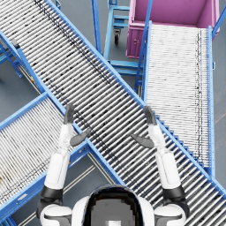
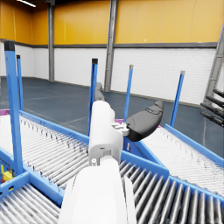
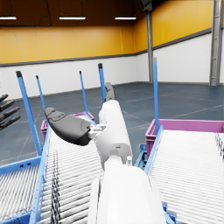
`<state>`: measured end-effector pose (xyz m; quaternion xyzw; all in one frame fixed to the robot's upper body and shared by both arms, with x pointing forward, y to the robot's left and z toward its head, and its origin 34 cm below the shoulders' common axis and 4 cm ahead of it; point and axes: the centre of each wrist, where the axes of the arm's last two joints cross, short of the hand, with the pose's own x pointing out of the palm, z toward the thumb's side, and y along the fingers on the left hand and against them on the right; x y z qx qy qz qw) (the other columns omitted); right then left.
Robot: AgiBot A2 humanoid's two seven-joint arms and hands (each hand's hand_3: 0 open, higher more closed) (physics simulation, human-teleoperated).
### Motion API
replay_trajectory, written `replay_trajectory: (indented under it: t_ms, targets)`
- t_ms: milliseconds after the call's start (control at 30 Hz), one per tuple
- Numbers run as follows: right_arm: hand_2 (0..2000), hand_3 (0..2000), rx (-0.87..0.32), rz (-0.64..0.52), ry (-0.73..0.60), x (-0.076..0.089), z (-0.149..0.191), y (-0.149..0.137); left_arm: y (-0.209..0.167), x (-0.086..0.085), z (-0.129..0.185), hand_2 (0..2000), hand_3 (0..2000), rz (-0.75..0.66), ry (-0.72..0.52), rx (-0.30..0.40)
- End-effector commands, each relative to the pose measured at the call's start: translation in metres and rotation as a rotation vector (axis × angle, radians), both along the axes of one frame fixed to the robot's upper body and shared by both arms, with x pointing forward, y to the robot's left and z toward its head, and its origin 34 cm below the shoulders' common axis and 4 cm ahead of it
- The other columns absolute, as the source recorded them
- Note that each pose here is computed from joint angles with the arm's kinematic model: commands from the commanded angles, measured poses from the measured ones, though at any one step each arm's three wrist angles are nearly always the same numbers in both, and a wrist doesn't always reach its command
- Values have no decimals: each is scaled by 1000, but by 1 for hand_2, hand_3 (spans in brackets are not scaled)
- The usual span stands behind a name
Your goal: Pick up the oil and place it on the left assembly line, put the cola on the right, and keep Sprite still
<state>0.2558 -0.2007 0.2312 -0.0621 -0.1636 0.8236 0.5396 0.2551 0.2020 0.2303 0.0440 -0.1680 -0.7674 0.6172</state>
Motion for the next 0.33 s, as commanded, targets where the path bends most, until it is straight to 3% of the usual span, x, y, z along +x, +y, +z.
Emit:
replay_trajectory:
  t_ms: [33, 333]
  targets:
    - [0, 0, -2, 3, 4, 0, -1, 0, 0, 0, 0, 0, 0, -4, 5, -4]
    - [0, 0, -5, 12, 14, -1, -3, 0, -1, -1, -2, 0, 0, -13, 16, -13]
